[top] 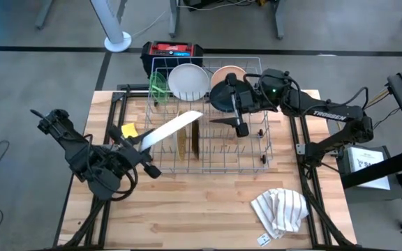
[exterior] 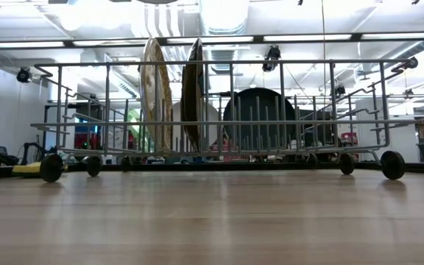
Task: Sort dishes
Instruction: Put the white plate into the dish rack
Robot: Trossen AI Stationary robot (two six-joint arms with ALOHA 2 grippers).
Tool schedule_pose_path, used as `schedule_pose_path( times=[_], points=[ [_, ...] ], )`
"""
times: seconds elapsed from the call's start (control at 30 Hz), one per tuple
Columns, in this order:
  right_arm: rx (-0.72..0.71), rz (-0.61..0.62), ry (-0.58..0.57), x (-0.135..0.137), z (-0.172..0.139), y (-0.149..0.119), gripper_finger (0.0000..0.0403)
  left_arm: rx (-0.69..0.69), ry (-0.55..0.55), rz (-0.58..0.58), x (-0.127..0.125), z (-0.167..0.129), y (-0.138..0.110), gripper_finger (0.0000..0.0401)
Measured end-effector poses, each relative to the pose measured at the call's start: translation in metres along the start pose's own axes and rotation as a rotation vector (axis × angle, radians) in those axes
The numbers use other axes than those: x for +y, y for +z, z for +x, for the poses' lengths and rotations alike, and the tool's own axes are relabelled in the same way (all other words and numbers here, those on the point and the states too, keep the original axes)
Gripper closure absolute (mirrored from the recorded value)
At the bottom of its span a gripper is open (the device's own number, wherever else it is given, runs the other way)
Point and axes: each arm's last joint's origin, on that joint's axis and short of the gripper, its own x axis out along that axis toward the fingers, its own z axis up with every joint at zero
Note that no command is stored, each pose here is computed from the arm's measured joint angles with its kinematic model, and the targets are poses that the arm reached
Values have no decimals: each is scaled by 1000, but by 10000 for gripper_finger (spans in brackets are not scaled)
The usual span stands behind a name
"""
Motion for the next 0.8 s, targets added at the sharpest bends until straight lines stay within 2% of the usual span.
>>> schedule_pose_path(
  times=[0.17, 0.37, 0.6, 0.7, 0.8],
  points=[
    [94, 22, -33, 2, -5, -4, 136, 1, 1, -118, 25, 0, -13, 352],
    [186, 61, -9, 7, -11, -10, 141, -3, 2, -251, 49, -2, -31, 352],
    [309, 85, -75, 5, -15, -20, 131, 7, 3, -302, 64, 1, -39, 352],
    [349, 103, -68, 6, -16, -24, 129, 2, 57, -317, 69, 6, -42, 352],
    [388, 125, -54, 8, -17, -28, 130, 27, 49, -301, 71, 9, -50, 352]
  ],
)
